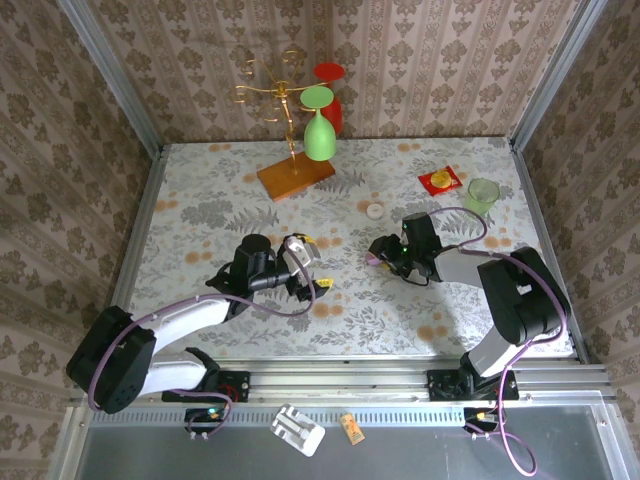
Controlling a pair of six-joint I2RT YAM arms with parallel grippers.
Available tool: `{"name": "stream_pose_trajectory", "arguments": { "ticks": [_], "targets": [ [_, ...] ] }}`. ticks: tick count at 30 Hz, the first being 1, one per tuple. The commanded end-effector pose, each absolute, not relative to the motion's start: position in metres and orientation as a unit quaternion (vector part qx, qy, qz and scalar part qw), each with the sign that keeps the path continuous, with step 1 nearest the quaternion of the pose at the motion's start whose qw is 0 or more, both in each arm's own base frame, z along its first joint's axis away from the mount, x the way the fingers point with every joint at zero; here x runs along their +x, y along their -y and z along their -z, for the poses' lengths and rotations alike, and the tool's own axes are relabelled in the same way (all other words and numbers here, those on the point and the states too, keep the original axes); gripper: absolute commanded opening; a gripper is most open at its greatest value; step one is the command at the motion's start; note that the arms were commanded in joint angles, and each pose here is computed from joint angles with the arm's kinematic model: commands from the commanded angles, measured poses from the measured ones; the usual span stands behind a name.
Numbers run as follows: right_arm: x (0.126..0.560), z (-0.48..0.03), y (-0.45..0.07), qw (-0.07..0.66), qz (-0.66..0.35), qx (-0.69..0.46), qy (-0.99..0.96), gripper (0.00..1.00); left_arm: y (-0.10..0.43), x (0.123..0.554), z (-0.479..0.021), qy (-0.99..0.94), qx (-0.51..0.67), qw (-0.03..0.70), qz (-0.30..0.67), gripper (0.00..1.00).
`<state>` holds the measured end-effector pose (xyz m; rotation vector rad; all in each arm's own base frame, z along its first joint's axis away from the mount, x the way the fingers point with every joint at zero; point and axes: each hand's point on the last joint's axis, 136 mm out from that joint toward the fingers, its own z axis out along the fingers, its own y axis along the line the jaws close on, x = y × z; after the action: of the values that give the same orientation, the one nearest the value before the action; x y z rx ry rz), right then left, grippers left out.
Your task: Insert the wireless bluetooth earbuds into the charging case
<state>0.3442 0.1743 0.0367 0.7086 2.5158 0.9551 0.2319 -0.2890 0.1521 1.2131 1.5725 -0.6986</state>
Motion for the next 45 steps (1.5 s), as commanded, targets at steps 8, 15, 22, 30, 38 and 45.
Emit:
{"name": "stream_pose_trajectory", "arguments": {
  "ticks": [8, 15, 22, 30, 38, 45],
  "targets": [
    [0.354, -0.114, -0.106, 0.336, -0.159, 0.177, -0.911, 0.85, 0.221, 0.304, -0.196, -0.704, 0.357, 0.591, 0.166, 1.0],
    [0.366, -0.18, -0.044, 0.464, 0.022, 0.101, -0.88, 1.0, 0.12, 0.342, -0.202, -0.759, 0.201, 0.619, -0.015, 1.0],
    [0.373, -0.181, 0.001, 0.534, 0.091, 0.076, -0.837, 1.0, 0.054, 0.354, -0.187, -0.76, 0.105, 0.639, -0.059, 1.0],
    [0.382, -0.132, 0.029, 0.565, 0.048, 0.094, -0.818, 1.0, 0.018, 0.37, -0.158, -0.761, 0.066, 0.642, -0.07, 1.0],
    [0.404, -0.103, 0.012, 0.565, 0.007, 0.043, -0.824, 1.0, 0.007, 0.391, -0.146, -0.803, 0.05, 0.591, -0.056, 1.0],
    [0.401, -0.098, 0.007, 0.567, -0.002, 0.031, -0.823, 1.0, 0.011, 0.392, -0.113, -0.806, 0.059, 0.587, -0.047, 1.0]
  ]
}}
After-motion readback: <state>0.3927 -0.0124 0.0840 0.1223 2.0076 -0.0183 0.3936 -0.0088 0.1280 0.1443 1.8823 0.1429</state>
